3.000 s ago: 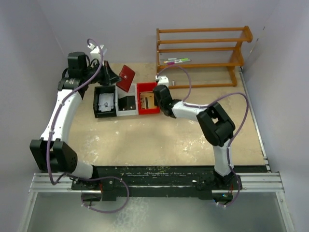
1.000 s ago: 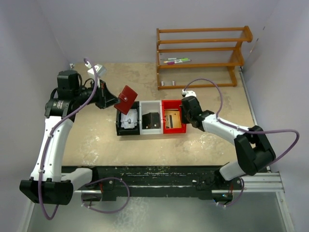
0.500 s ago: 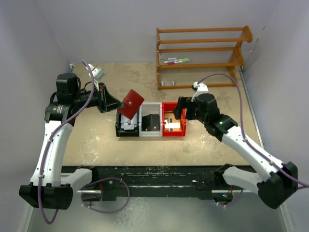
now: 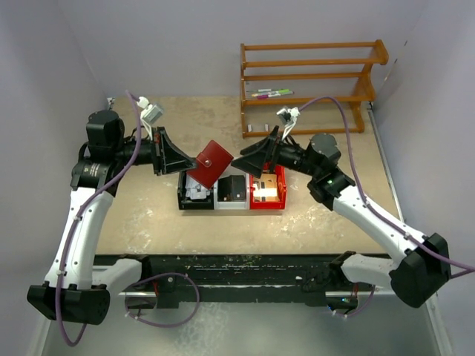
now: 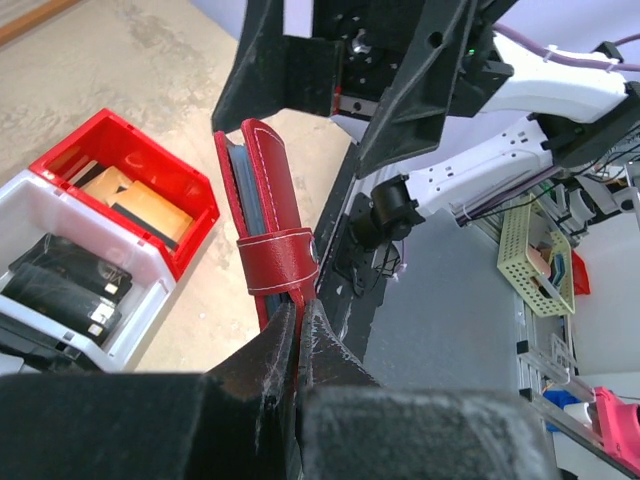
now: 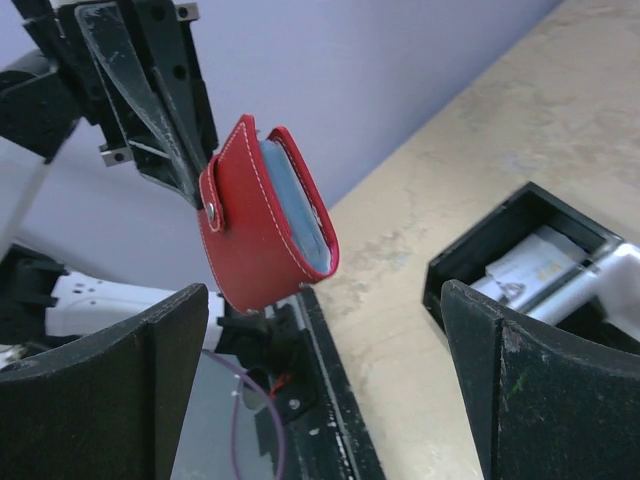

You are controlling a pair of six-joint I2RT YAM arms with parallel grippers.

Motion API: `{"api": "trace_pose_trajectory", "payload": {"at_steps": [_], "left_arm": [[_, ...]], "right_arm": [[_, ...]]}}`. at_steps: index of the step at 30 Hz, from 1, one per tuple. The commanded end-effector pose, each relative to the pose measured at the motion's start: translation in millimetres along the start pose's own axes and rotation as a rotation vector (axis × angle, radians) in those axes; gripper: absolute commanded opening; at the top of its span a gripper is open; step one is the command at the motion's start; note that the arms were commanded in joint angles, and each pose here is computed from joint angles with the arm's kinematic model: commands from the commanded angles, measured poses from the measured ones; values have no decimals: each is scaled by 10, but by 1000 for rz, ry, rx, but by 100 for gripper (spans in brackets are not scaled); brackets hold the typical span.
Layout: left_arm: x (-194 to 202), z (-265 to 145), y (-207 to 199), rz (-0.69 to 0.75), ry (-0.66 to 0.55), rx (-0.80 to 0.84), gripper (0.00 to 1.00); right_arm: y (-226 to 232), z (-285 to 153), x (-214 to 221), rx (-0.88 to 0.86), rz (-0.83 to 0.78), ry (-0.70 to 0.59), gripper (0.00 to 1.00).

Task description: Take the credit cards out of the card holder

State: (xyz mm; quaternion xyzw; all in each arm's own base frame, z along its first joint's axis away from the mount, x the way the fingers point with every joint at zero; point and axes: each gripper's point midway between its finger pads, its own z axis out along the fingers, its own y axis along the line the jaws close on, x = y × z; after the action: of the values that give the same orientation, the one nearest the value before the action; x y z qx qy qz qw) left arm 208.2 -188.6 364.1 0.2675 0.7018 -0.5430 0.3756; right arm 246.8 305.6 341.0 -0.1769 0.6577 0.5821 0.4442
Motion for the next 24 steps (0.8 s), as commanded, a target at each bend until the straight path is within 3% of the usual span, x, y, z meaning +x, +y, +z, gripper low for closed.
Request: {"api": "trace_pose_trajectory", "payload": {"at_steps": [1,4,7,14,20,21,22,24], "left_arm": [[-106,-33,-277,64,-25,82,0],[-81,-42,-326,58,-14,103,0],[-40,-56,-374,61,-1,113,0],[68,-68,-298,109,37,85,0],[20,-47,-135,140,24,10,0],[-5,-43,-68,144,14,-26,8],[-31,-40,-16,146,4,-55,25],[-52,-36,65,137,-9,-95,78]], "right_arm": [[574,100,-237,-225,-47,-28,100],[628,174,-189,-274,-16,-16,98],[736,250,-228,-340,-1,7,86],[908,322,-178,-455,6,82,36],[969,342,-211,-466,-1,107,10],[967,356,-241,-457,2,101,1],[943,381,-279,-431,17,84,0],[906,400,-350,-395,14,43,0]]}}
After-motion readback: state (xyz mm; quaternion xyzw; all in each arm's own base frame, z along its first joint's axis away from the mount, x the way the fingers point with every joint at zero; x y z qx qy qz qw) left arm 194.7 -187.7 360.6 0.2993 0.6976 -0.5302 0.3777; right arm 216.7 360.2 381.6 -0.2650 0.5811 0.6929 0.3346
